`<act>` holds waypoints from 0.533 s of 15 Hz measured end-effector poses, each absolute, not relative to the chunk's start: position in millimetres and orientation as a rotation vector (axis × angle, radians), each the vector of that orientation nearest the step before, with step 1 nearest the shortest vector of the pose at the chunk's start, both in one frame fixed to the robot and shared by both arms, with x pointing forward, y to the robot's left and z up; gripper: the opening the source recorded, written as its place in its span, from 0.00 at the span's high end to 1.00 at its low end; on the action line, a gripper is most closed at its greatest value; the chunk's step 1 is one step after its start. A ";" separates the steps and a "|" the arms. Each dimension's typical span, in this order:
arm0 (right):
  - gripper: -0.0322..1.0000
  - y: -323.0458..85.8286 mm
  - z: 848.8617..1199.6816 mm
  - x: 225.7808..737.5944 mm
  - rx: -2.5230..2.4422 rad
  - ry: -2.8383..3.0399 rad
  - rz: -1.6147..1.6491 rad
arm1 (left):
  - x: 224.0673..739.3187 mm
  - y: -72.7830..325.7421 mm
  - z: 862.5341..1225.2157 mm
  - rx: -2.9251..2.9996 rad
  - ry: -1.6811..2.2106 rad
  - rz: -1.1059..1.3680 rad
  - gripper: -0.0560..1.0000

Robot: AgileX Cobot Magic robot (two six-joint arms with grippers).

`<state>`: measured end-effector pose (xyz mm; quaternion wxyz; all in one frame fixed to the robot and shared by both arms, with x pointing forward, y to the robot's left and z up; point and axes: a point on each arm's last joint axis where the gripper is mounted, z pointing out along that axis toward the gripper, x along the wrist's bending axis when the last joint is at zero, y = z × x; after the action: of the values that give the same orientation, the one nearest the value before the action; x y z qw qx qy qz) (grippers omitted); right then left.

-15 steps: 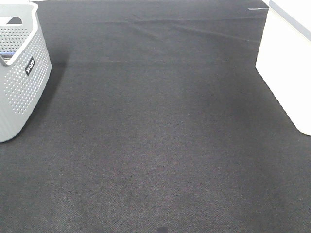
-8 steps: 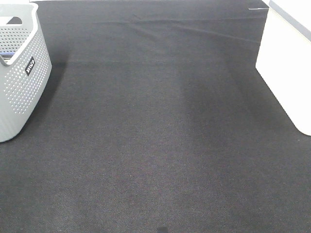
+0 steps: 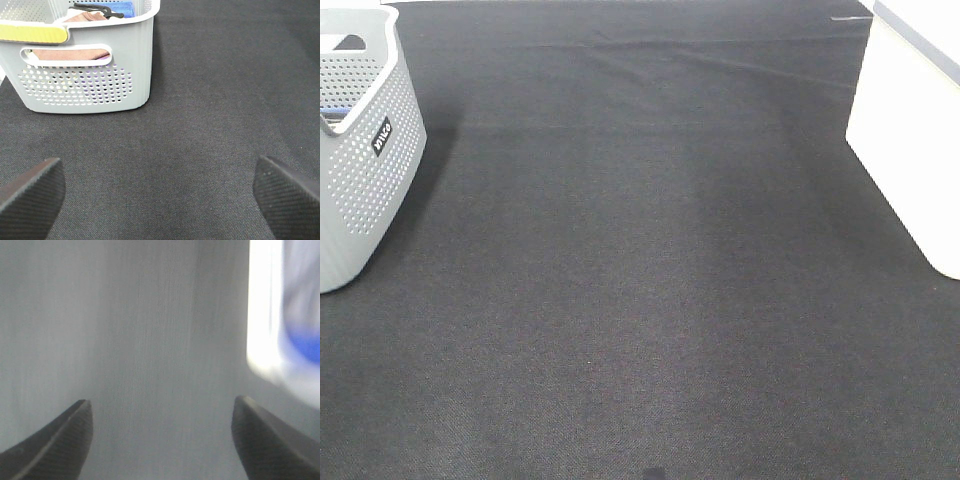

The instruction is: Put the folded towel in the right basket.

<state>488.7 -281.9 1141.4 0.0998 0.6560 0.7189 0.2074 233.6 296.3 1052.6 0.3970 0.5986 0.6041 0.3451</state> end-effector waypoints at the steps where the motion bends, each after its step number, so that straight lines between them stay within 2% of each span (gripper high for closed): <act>1: 0.27 -282.1 1133.6 469.9 1.951 2.135 0.597 | 233.6 296.3 1052.6 1.517 1.530 0.874 0.03; 8: 0.27 -293.6 1061.1 337.1 1.820 2.020 0.563 | 233.6 296.3 1052.6 1.517 1.530 0.874 0.03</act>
<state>337.1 -293.6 1061.1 0.1813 0.6447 0.7154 0.1992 233.6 296.3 1052.6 0.3970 0.5986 0.6041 0.3451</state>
